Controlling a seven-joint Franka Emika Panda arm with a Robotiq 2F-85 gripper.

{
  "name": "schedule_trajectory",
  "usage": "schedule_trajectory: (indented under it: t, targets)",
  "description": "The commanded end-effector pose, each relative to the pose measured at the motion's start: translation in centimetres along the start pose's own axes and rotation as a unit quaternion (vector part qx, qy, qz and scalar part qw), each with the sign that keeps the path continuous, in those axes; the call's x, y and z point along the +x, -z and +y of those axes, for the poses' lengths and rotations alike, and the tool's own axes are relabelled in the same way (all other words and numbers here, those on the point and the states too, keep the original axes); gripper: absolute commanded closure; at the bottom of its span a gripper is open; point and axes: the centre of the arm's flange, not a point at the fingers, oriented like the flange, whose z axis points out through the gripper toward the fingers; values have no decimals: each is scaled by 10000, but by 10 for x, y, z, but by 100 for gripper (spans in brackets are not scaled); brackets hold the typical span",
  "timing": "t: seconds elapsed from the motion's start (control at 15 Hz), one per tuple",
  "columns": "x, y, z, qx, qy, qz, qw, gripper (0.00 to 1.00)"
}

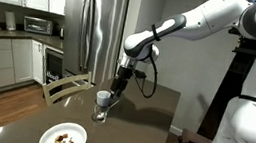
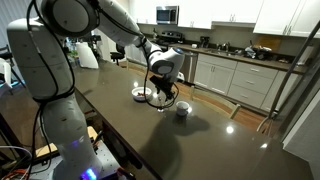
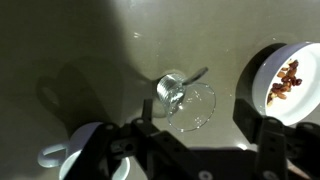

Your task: Use the silver spoon to scoop some of the contents in the bowl into the glass cup

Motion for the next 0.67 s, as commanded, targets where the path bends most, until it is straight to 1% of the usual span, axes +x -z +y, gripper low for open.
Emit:
schedule_trajectory:
  t: [0.0, 0.2, 0.33, 0.4, 0.6]
  targets:
    - [-5, 12, -12, -212, 50, 118, 9997, 0]
    - [-5, 21, -20, -379, 228, 139, 9989, 0]
    - [-4, 26, -27, -514, 213, 56, 9984, 0]
    - [0, 19, -16, -334, 265, 50, 9991, 0]
    - [1, 23, -22, -407, 272, 68, 9988, 0]
